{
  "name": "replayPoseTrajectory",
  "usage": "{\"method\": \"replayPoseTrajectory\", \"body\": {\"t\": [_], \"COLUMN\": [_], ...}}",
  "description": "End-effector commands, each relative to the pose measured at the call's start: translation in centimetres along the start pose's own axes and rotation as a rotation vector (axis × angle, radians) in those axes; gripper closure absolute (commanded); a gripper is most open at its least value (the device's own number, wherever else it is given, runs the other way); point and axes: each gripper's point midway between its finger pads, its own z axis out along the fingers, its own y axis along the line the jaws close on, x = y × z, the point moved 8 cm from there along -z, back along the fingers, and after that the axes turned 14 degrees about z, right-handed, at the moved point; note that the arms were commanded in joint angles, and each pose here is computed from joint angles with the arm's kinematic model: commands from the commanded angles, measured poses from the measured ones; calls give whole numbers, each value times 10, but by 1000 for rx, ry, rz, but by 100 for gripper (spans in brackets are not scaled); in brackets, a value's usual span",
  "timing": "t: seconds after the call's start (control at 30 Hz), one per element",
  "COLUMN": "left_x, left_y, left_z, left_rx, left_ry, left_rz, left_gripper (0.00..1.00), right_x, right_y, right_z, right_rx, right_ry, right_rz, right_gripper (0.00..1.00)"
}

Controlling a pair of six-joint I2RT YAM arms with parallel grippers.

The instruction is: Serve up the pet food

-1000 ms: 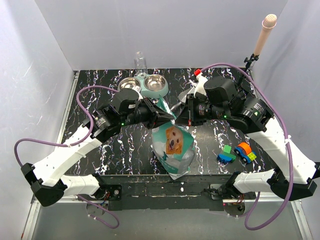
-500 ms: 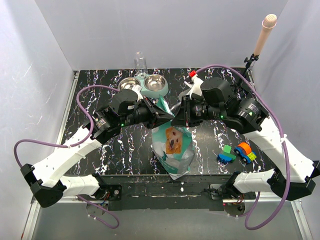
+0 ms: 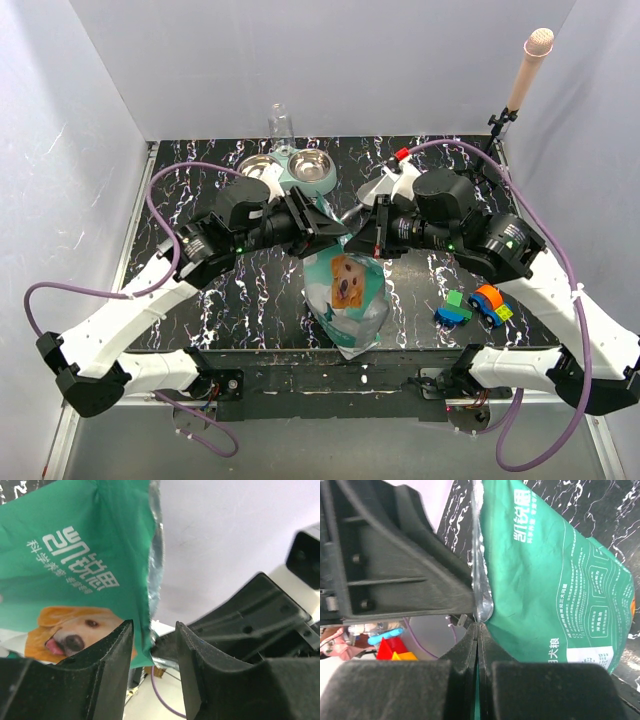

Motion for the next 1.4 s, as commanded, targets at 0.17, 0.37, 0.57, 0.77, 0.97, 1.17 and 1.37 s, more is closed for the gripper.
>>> {"method": "replayPoseTrajectory", "body": {"t": [0.17,0.37,0.57,0.77,0.97,1.17,1.37], "left_x": [4,1,-8,-7,-4,-4,-12], "left_y": [1,-5,-7,-8,-13,-20,-31], "left_z": [-33,-17,-10,1,-6,-4,5], "left_rx": [-55,-62,-43,-47,45,190,285], "left_ry": [2,26,-59,-23,-20,-55,-102], "left_rz": [81,22,-8,1,34,92,133], "left_gripper": [72,65,67,86,78,94,100], "right_x": [-11,-12,-1,0,-5,2,8], "right_y": [13,8,-4,-17,-21,-17,-22], "right_z": [-2,-5,-8,-15,-13,-14,-14], "right_rx": [-240,-316,-307,-191,-77,30,194], "right_ry": [-11,6,15,-24,-66,-70,-66], "right_rz": [162,277,274,198,98,-71,-186], "right_gripper": [99,99,99,99,99,99,97]}}
